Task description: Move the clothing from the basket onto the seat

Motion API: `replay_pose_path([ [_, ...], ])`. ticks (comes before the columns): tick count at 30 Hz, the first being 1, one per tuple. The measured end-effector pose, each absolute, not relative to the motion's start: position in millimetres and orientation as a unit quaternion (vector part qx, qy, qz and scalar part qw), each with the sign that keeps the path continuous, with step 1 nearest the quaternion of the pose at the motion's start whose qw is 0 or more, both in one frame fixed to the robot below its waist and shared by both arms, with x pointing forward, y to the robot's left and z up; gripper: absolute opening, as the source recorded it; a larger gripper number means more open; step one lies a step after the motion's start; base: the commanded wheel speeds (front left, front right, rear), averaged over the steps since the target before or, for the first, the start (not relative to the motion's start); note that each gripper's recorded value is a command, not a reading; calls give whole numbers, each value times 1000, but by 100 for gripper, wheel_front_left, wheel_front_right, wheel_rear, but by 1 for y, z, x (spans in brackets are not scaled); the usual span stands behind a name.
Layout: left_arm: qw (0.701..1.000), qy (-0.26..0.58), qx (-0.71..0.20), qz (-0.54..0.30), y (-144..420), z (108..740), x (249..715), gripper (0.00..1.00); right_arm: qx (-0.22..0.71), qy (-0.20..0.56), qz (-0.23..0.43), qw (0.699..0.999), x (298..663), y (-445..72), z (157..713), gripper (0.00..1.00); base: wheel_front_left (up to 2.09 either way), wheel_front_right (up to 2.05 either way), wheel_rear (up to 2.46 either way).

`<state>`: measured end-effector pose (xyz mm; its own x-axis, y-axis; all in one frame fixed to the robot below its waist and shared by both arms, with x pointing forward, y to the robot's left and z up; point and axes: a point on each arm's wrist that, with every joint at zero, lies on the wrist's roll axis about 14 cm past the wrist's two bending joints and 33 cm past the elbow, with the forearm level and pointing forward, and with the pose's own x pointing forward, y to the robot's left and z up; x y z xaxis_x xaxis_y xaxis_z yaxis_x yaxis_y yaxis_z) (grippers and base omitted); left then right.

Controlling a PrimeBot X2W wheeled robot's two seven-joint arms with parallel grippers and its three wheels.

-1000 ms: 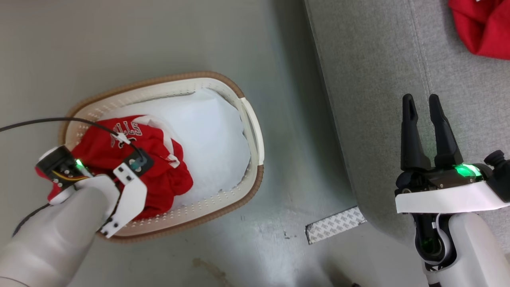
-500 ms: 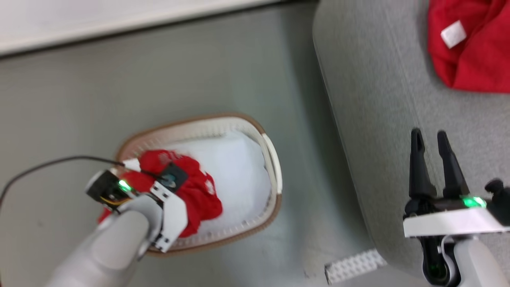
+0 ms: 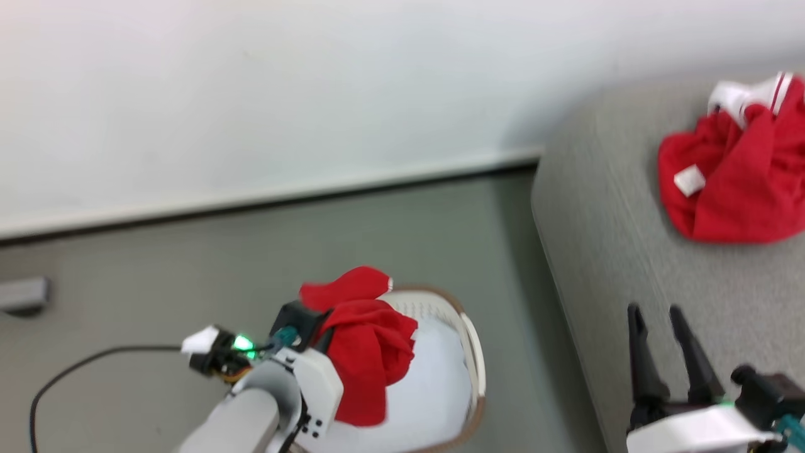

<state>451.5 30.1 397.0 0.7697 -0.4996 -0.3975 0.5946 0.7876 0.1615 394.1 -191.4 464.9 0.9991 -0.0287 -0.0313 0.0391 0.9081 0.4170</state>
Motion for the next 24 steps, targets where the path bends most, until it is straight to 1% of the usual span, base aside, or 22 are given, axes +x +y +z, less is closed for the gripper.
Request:
replay_pose_path([
  [5, 961, 100, 91, -243, 45, 444, 436, 0, 208, 4, 9, 978, 374, -178, 476, 100, 0, 0, 0],
  [11, 984, 16, 43, -171, 72, 499, 423, 0, 188, -18, 44, 981, 361, -164, 494, 100, 0, 0, 0],
  [17, 992, -28, 28, -119, 103, 525, 404, 0, 138, -35, 76, 987, 353, -153, 507, 100, 0, 0, 0],
  [24, 993, -58, 23, -96, 124, 542, 391, 0, 111, -39, 95, 988, 343, -142, 509, 100, 0, 0, 0],
])
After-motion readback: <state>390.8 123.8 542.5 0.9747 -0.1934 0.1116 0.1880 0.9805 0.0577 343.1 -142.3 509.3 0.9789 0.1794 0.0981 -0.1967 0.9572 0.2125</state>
